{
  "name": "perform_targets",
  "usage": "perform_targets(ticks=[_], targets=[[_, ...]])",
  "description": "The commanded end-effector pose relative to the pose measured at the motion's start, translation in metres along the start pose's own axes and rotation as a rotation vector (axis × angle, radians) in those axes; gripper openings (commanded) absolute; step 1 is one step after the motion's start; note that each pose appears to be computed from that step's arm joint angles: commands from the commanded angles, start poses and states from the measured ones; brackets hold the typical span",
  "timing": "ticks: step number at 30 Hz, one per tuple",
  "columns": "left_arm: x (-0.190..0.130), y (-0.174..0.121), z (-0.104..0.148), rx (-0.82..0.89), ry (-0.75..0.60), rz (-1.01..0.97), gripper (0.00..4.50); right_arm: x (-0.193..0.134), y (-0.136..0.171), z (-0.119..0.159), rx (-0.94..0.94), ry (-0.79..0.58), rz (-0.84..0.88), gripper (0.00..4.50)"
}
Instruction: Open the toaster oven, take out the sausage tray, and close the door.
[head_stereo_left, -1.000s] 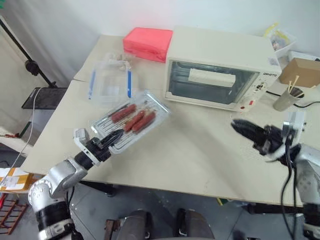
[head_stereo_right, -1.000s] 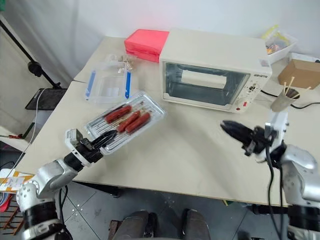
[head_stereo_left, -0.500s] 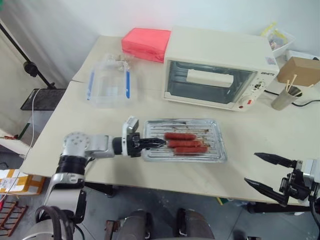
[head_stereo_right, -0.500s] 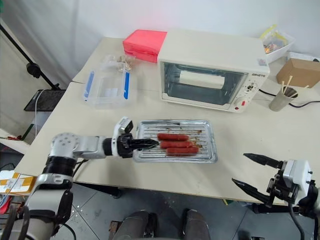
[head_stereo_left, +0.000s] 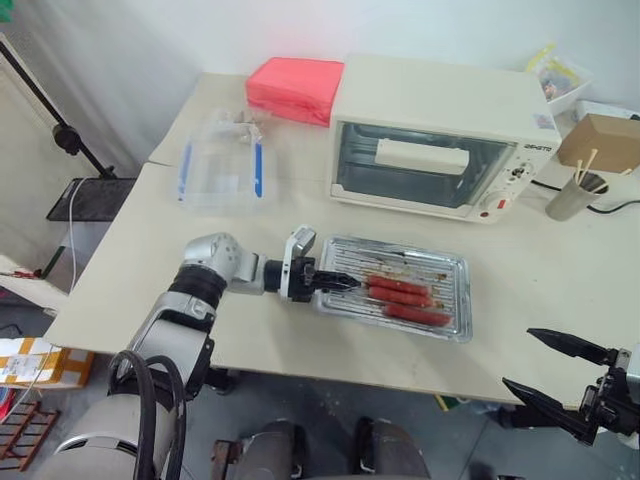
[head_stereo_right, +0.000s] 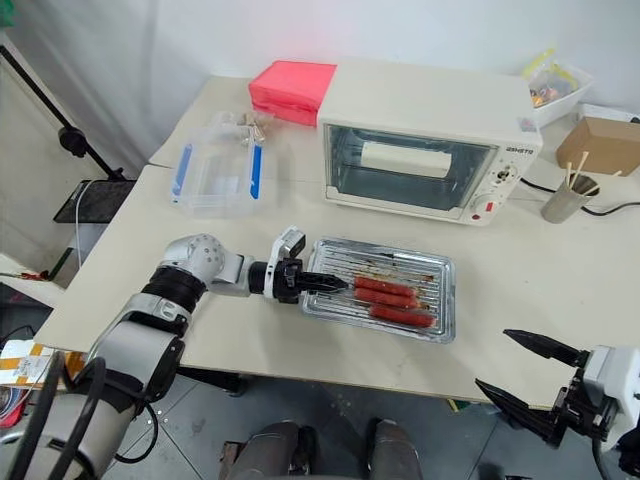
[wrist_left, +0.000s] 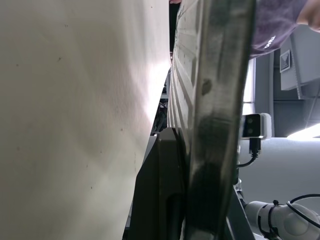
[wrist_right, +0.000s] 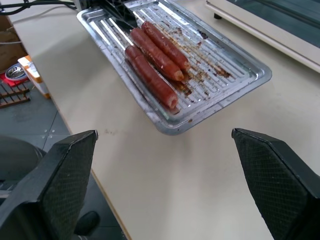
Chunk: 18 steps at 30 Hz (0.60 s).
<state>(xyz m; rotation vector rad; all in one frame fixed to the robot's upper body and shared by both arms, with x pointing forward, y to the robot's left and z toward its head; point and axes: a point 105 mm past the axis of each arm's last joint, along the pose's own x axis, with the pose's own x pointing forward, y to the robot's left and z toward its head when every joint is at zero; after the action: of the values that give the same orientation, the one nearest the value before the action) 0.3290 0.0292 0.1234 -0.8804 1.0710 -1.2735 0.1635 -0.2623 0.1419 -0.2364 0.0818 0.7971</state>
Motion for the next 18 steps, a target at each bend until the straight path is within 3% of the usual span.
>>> perform_targets(ticks=[1, 4, 5, 6, 16, 18], targets=[[0.002, 0.007, 0.000, -0.033, -0.006, 0.060, 0.19, 0.001, 0.000, 0.007, -0.016, -0.025, -0.014, 4.49], [-0.003, -0.007, 0.000, -0.031, 0.005, 0.022, 0.95, 0.005, -0.003, 0.007, -0.019, -0.037, -0.015, 4.50], [-0.006, -0.009, -0.001, -0.033, 0.005, 0.022, 1.01, 0.006, -0.004, 0.007, -0.017, -0.038, -0.015, 4.50], [-0.009, -0.010, -0.002, -0.035, 0.002, 0.026, 1.47, 0.006, -0.004, 0.006, -0.018, -0.039, -0.015, 4.50], [-0.055, -0.016, -0.011, 0.033, -0.058, 0.066, 4.41, 0.016, -0.010, 0.002, -0.023, -0.057, 0.021, 4.50], [-0.065, -0.015, -0.015, 0.058, -0.059, 0.089, 4.48, 0.017, -0.011, 0.002, -0.024, -0.058, 0.028, 4.50]])
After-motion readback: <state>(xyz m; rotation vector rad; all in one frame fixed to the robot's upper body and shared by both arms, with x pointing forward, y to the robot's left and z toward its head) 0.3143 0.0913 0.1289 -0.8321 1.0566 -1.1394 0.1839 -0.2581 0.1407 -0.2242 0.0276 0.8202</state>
